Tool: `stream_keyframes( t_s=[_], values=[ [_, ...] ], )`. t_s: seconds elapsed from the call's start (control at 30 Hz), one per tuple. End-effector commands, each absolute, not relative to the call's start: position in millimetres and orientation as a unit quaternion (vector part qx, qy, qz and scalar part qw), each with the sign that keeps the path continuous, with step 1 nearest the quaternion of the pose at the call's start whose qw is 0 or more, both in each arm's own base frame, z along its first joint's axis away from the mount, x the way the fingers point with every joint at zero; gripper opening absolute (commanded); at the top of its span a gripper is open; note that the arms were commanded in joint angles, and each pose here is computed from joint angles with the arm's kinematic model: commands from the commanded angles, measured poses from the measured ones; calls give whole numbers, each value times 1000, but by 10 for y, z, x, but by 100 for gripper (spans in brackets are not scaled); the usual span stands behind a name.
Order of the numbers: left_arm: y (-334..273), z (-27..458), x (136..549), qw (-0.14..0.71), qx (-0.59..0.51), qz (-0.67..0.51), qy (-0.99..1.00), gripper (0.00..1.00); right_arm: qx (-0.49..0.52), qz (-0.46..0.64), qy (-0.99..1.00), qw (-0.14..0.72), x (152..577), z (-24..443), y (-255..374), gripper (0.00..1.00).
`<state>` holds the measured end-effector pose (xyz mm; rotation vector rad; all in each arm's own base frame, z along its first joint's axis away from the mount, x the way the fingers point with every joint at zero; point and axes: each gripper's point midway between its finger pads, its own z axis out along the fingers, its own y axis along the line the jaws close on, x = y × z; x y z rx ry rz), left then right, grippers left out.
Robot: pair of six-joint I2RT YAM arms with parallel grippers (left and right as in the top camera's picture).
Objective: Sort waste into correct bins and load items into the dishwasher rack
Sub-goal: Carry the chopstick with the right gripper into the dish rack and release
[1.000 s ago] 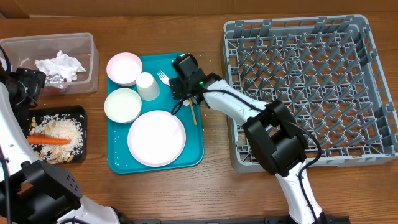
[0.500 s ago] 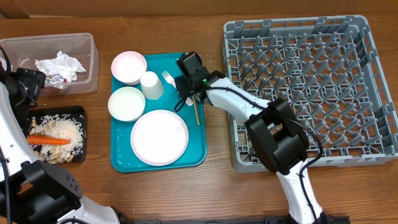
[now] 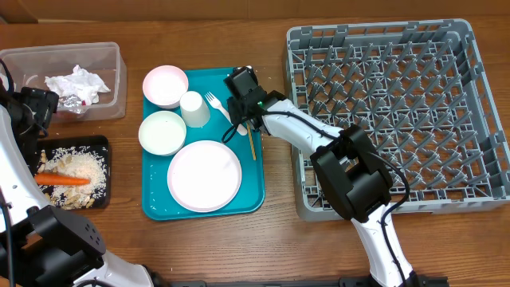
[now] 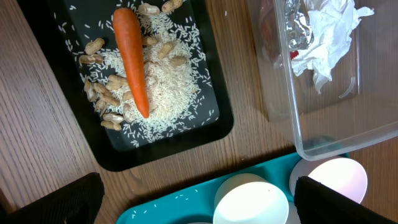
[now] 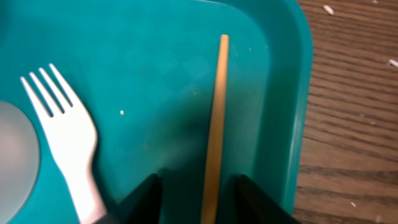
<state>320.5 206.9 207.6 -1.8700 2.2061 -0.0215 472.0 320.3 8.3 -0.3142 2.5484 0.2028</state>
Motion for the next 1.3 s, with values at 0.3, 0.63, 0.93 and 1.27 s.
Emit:
stream_keyframes(
  t_s=[0.3, 0.63, 0.93, 1.27],
  values=[
    [2079, 2078, 3191, 125, -647, -1, 753, 100, -130, 32, 961, 241, 4527, -274, 3136, 36],
    [2079, 2078, 3191, 125, -647, -1, 753, 100, -144, 13, 957, 250, 4409, -265, 3266, 29],
    [2079, 2078, 3191, 125, -647, -1, 753, 100, -144, 9, 960, 239, 4366, -280, 3239, 6],
    [2079, 2078, 3191, 125, -647, -1, 753, 100, -144, 17, 957, 252, 4519, 317, 3369, 4]
  ],
)
